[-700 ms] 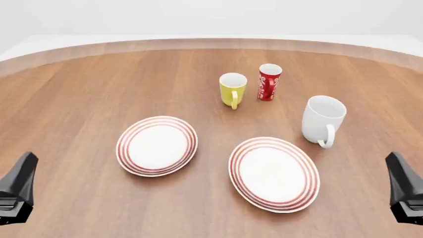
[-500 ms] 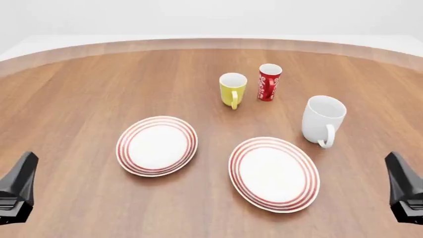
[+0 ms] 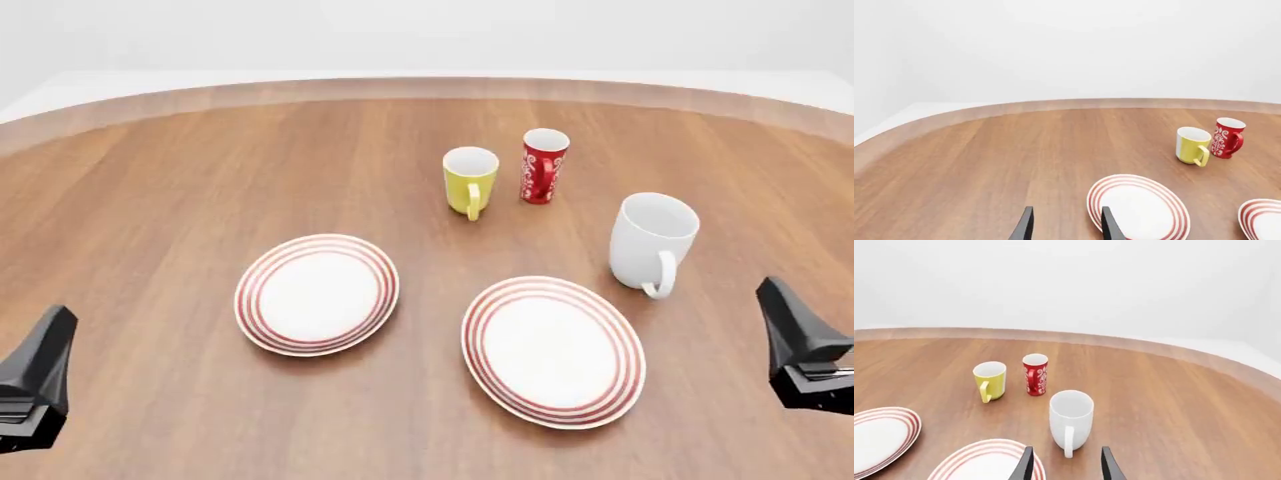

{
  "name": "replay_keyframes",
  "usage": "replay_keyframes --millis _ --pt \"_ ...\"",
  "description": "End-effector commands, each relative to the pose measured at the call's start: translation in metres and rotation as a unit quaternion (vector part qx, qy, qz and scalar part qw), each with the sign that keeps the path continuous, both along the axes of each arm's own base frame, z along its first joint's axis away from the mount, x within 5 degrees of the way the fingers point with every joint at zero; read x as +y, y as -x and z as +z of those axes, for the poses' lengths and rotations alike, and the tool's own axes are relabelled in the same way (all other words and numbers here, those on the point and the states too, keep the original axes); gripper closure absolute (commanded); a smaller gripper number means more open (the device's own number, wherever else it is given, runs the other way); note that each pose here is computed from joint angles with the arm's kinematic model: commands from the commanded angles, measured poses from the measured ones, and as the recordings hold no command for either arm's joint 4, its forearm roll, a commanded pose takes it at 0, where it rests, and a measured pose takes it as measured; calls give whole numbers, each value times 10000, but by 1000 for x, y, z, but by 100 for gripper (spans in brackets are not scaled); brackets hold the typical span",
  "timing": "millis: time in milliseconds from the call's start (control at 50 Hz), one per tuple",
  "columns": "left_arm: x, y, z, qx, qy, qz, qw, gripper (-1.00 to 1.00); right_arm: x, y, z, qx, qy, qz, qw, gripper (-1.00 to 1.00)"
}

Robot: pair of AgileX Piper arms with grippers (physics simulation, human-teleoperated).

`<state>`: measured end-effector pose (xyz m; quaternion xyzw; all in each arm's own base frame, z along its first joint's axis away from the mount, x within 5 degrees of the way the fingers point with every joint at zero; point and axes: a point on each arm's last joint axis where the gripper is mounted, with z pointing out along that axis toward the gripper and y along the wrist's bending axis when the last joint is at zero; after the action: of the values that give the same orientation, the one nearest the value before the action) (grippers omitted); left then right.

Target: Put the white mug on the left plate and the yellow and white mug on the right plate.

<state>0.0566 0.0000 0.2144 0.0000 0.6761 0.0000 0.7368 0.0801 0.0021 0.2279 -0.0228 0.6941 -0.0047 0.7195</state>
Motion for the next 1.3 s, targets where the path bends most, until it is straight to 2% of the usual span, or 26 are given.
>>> replay_keyframes --millis 20,480,740,1080,1300 --pt "0 0 0 0 0 0 10000 -100 2 -22 0 160 39 58 9998 -100" --pt "0 0 0 0 0 0 10000 -100 0 -61 -11 339 92 -71 9994 -100" --pt "0 0 0 0 0 0 10000 -100 -1 -86 -26 474 -18 -99 9988 -100" --pt "0 0 0 0 0 0 10000 -100 -4 -116 -50 667 -9 -189 9976 -100" --pt "0 0 0 0 0 0 10000 -100 -8 -128 -62 813 -55 -267 9963 -100"
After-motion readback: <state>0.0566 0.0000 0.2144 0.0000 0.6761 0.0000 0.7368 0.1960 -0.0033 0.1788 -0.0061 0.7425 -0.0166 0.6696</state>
